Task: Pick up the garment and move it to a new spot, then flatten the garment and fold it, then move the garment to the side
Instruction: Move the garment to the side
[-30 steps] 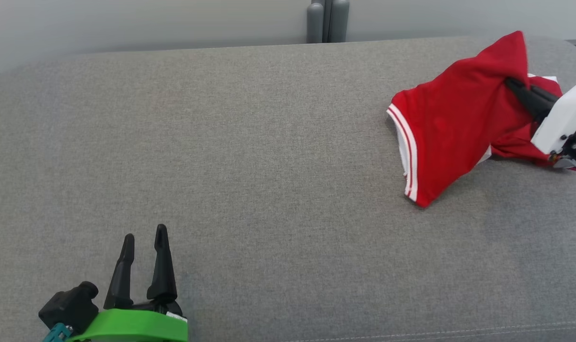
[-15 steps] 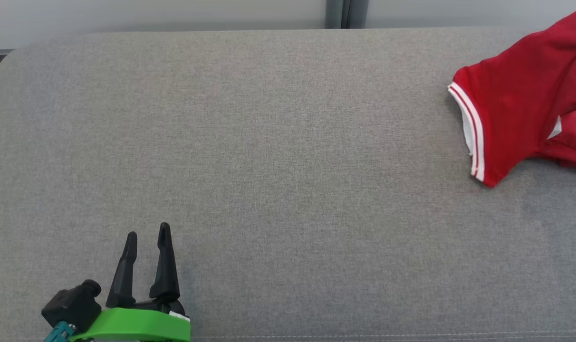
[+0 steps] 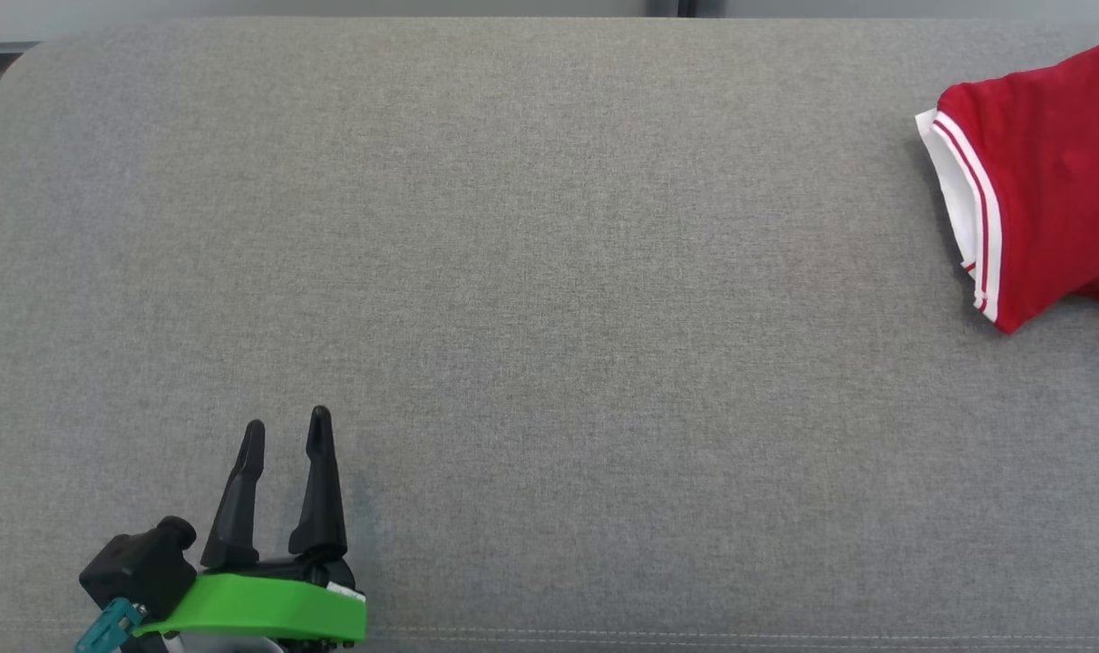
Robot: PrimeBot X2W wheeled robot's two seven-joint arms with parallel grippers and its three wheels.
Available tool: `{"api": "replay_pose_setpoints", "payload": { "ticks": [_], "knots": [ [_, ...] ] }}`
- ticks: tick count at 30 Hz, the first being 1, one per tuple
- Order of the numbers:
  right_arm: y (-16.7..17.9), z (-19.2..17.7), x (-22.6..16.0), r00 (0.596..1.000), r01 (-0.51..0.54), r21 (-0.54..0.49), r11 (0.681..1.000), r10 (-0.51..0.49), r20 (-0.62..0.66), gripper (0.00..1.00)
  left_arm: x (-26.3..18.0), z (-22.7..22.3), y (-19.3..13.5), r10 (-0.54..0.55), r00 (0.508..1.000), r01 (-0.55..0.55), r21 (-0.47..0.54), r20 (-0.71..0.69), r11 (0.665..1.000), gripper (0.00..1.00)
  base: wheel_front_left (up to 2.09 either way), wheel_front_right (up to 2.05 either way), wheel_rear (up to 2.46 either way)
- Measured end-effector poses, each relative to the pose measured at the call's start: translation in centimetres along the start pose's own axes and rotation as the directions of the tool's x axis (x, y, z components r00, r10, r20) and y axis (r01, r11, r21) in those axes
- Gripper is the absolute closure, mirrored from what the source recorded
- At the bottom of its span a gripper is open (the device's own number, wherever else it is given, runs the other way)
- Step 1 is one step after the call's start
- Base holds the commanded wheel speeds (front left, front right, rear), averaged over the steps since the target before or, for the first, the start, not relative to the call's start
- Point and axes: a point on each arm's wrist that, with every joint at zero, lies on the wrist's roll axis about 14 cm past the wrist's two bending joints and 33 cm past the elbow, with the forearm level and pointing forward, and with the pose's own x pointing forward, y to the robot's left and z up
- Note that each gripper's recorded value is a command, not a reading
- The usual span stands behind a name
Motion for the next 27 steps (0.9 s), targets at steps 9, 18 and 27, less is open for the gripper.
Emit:
{"api": "replay_pose_setpoints", "payload": {
  "ticks": [9,18,27],
  "knots": [
    [-3.8,-3.9,1.3,0.984,0.167,0.046,0.985,-0.164,-0.07,1.0,0.5,-0.4,0.7,0.011,0.999,-0.01,0.036,-0.033,0.999,0.0,0.0,0.0,0.0],
    [-4.5,-6.4,3.6,0.974,0.207,-0.035,0.978,-0.209,-0.084,1.0,1.5,-1.1,1.7,0.038,0.997,-0.034,0.062,-0.063,0.998,0.0,0.0,0.0,0.0],
    [-5.8,-8.7,5.4,0.959,0.245,-0.148,0.958,-0.262,-0.105,0.68,2.3,-1.9,2.8,0.071,0.994,-0.064,0.084,-0.089,0.994,0.0,0.0,0.0,0.0]
  ]
}}
